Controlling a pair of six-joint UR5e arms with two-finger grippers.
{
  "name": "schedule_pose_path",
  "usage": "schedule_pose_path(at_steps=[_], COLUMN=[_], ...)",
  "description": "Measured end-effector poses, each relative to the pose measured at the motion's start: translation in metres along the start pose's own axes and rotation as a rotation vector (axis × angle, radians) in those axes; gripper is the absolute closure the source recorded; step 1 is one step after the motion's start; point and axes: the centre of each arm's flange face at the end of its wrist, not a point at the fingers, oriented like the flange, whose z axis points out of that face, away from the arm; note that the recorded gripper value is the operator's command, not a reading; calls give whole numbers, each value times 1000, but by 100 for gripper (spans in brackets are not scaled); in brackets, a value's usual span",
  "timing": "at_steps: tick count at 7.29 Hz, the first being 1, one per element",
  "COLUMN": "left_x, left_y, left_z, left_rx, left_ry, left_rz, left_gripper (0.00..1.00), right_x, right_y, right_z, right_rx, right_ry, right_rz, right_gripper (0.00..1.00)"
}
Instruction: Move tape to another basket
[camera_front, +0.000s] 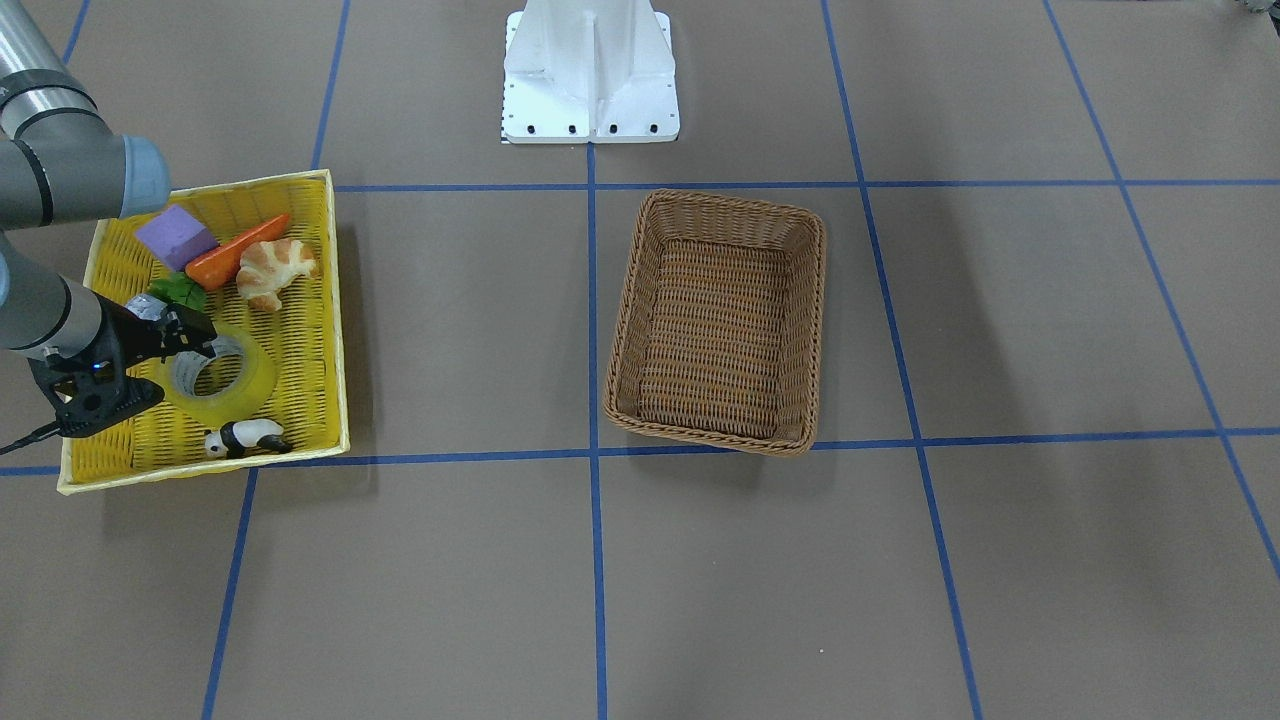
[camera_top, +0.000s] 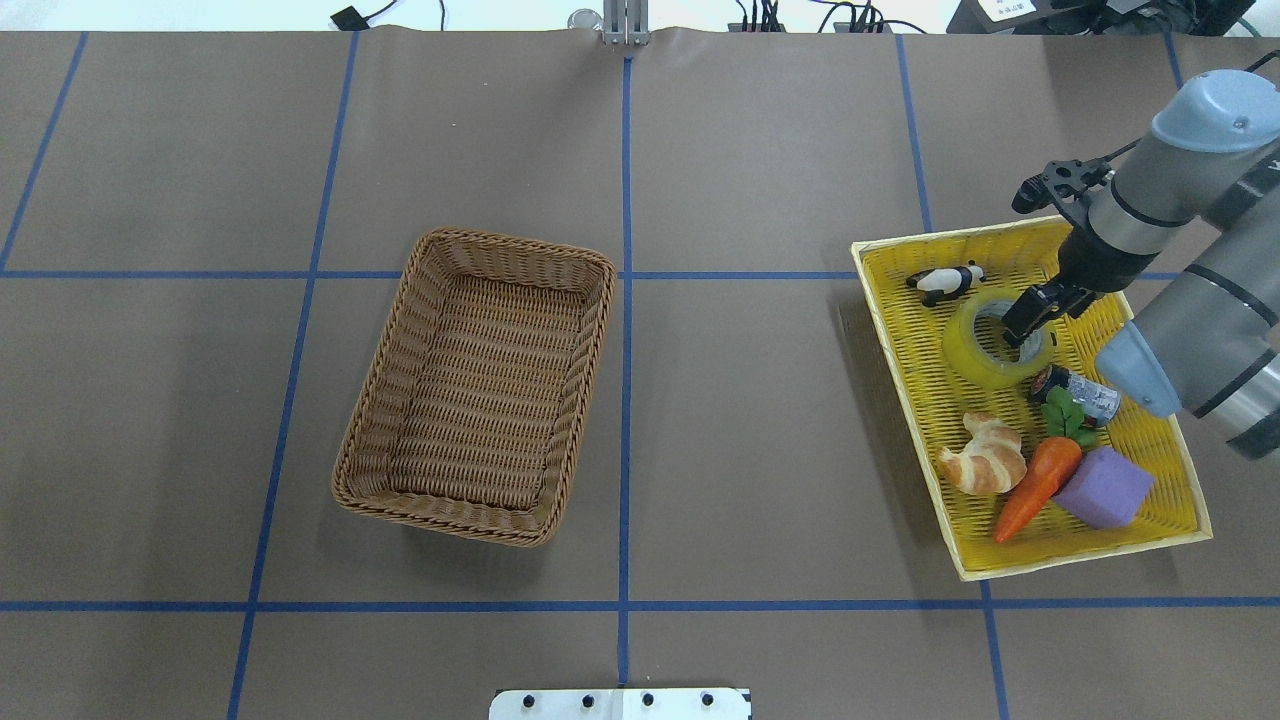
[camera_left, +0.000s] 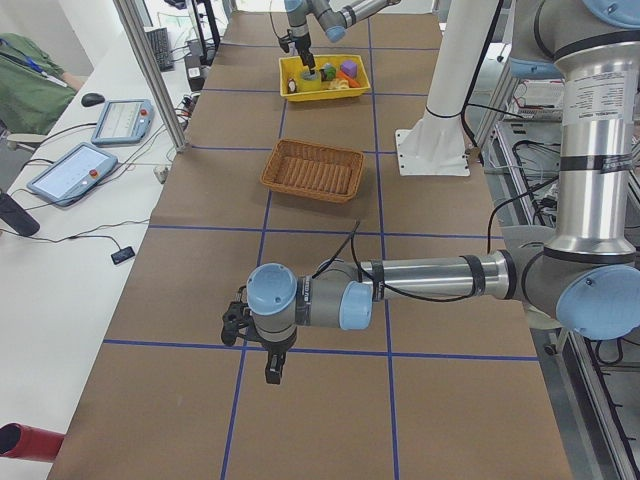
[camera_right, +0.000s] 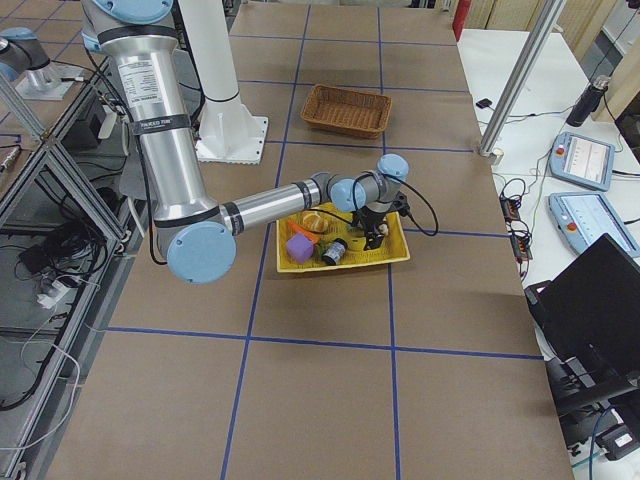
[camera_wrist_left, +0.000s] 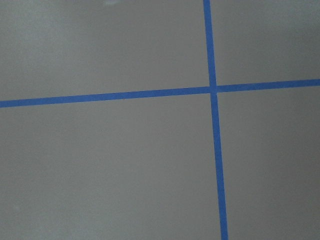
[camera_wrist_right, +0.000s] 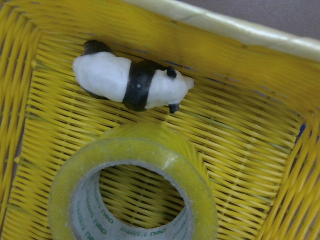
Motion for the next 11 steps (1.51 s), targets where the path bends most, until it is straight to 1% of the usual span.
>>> schedule_pose_path(at_steps=[1,2,4,6,7,9,10,11], left_x=[-2,-3,-3,-3,-2,-1,-1,-1], left_y=[1,1,1,1,1,2,2,2], left_z=[2,3,3,3,2,2,1,1], left_rx=[1,2,3,4,6,7,7,7], left_ry=[0,0,0,0,0,1,1,1], left_rz=[1,1,2,3,5,5,6,6], left_gripper=[2,2,2,2,2,2,2,2], right_x=[3,4,1,-7,-2,16,23,24], right_y=[-3,-5,-7,-8,-8,-4,-2,-1], right_z=[4,6,3,-21,-44,-98,-116,-120], right_rx=[-7,-12,-5,38,73,155,181,188], right_ry=[3,4,2,-6,-10,-41,-56,-61], right_rz=[9,16,7,-11,-4,25,35,36], right_gripper=[63,100,100,100,100,100,100,67])
